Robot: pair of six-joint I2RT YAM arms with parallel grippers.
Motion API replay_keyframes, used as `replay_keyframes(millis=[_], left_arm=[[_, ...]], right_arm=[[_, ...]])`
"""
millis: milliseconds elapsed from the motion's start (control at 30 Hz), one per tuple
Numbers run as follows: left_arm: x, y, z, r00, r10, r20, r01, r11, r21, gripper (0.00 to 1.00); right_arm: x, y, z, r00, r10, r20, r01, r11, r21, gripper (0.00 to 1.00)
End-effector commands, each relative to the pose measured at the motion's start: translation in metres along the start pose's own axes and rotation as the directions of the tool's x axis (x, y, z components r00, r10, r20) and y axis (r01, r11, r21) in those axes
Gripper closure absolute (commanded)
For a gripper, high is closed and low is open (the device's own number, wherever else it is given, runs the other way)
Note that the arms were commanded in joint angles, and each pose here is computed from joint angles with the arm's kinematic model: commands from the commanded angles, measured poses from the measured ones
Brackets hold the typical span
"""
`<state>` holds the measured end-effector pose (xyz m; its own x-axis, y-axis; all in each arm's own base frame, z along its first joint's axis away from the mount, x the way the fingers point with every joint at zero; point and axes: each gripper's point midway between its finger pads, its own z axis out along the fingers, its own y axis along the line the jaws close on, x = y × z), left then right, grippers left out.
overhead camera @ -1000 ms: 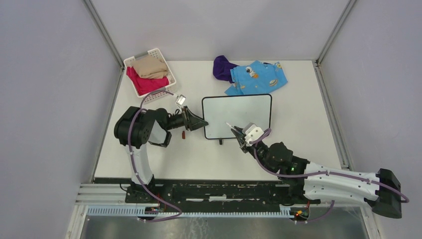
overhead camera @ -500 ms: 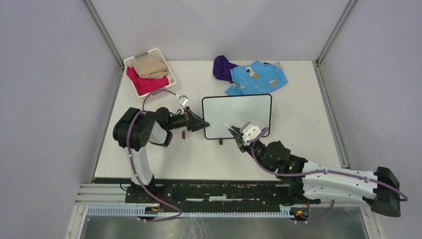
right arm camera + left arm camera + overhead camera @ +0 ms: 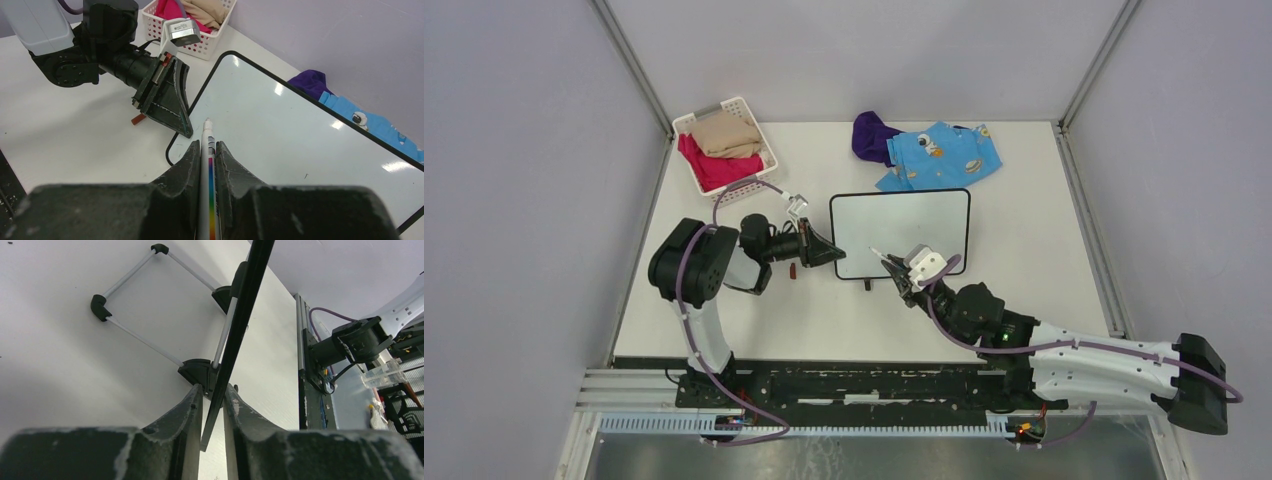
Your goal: Write a sentence on the whiteboard
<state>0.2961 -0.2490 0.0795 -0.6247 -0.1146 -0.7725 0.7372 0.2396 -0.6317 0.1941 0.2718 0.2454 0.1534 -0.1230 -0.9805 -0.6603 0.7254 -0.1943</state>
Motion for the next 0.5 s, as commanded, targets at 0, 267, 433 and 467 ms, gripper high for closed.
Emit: replay_keyframes(millis=[0, 267, 433, 467], left_arm=[[-0.012, -0.002, 0.003, 0.995, 0.1, 0.018, -0.1, 0.995, 0.0, 0.74], [-0.013, -0.003, 0.003, 0.995, 0.102, 0.018, -0.103, 0.995, 0.006, 0.82], [-0.015, -0.006, 0.002, 0.993, 0.117, 0.02, -0.117, 0.993, 0.012, 0.91], [-0.015, -0.006, 0.002, 0.993, 0.118, 0.02, -0.119, 0.993, 0.012, 0.92]], right_arm=[[-0.031, -0.003, 0.004, 0.995, 0.058, 0.081, -0.059, 0.998, 0.007, 1.0], [-0.027, -0.002, 0.004, 0.996, 0.057, 0.073, -0.058, 0.998, 0.008, 1.0], [-0.02, -0.01, 0.005, 0.996, 0.069, 0.058, -0.073, 0.995, 0.068, 1.0], [-0.017, -0.014, 0.006, 0.996, 0.07, 0.051, -0.075, 0.993, 0.093, 1.0]])
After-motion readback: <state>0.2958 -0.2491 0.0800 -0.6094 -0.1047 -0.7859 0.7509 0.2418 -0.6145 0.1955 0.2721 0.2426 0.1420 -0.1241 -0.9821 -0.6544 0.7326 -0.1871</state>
